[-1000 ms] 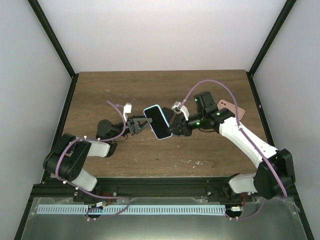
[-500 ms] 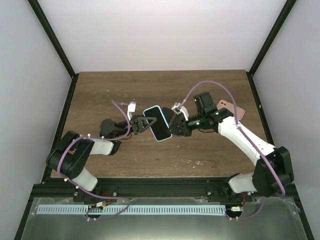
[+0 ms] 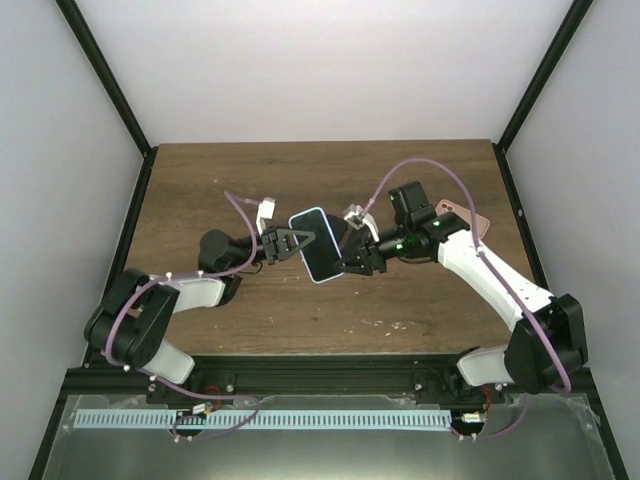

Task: Take the phone out of the phone case
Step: Pick up the phone at the center of the board, then remove the phone case from the phone.

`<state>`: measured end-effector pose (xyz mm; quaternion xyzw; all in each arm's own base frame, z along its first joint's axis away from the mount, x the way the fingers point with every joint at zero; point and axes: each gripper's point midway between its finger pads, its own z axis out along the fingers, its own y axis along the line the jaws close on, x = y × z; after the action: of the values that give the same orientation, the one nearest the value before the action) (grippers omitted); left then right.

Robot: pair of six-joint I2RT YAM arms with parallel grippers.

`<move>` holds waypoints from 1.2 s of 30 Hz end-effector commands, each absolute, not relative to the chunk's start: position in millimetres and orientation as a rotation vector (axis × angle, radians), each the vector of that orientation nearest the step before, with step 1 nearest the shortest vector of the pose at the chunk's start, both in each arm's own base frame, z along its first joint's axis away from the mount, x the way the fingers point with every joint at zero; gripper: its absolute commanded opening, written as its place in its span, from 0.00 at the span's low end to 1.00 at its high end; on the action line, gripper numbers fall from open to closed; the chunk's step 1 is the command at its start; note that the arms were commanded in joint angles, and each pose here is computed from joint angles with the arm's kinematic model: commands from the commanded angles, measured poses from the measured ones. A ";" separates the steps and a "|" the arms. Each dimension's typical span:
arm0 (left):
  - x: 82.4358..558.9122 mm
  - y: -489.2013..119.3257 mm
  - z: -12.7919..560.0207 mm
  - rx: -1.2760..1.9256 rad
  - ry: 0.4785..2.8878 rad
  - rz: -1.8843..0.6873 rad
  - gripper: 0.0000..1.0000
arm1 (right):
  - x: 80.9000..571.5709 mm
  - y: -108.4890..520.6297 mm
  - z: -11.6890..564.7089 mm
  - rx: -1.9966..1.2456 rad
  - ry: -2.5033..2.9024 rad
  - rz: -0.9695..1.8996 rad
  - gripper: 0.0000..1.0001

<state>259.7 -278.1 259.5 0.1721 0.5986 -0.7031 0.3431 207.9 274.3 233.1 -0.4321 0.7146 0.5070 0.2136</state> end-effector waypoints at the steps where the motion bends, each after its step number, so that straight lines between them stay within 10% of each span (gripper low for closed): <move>1: 259.8 -279.0 293.9 0.485 1.560 -1.808 0.02 | 191.2 273.4 269.3 -1.335 1.792 1.426 0.47; 36: 211.7 -254.0 301.3 0.738 1.642 -1.809 0.00 | 142.2 299.2 243.8 -1.652 1.640 1.333 0.44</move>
<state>214.1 -256.3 280.5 0.2559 0.6480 -0.6678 0.2622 135.8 289.4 240.8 -0.5993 0.5963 0.4813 0.2315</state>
